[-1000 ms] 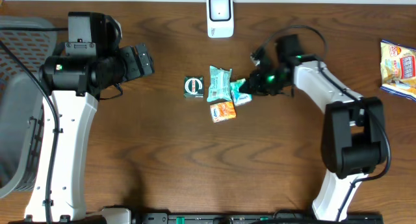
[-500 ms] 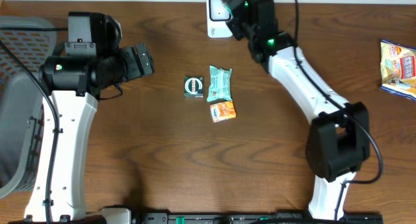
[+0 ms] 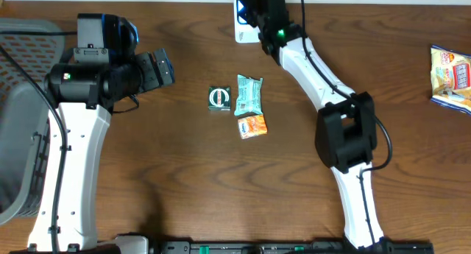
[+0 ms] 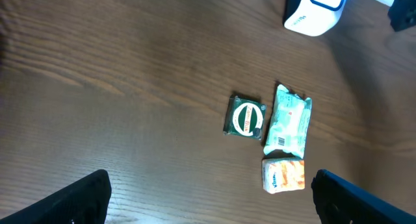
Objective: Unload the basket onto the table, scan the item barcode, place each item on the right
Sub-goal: 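Hold the green tissue pack up to the scanner with the right gripper, then carry the tissue pack right and drop it by the snack bag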
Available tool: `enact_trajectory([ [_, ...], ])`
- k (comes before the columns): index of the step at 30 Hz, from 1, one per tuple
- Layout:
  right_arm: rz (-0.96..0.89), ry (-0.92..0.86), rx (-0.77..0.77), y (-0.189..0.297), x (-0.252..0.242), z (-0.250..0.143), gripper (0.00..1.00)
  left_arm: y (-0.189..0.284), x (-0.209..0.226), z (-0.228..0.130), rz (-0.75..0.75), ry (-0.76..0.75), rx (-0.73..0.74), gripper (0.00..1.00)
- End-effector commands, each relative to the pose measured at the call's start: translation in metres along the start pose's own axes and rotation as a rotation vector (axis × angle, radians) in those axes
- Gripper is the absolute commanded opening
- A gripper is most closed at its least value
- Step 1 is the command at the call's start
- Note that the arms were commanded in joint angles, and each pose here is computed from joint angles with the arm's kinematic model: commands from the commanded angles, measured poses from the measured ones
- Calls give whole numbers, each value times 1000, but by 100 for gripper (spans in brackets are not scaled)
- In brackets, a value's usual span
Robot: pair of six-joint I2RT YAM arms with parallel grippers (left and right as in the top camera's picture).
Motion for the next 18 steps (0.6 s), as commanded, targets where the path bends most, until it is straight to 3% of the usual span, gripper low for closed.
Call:
enact_trajectory([
  [1, -109, 221, 111, -14, -8, -29, 1, 0, 2, 1, 5, -3, -1, 98],
  [5, -69, 239, 172, -14, 0, -46, 1, 0, 2, 1, 5, -4, -1, 97],
  [11, -39, 108, 139, -14, 5, -39, 1, 0, 2, 1, 5, -3, -1, 98],
  [18, -169, 107, 243, 8, -49, -43, 1, 0, 2, 1, 5, -3, -1, 98],
])
Point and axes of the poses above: each gripper's point midway between its finger pads, its own y axis back along the fingers, its own x axis along the line the jaws close on, z = x × y, the point moved 1 cm from there along y, back along the fingers, and after that the axes turned 12 degrees about -y, right-handed, at the moved point
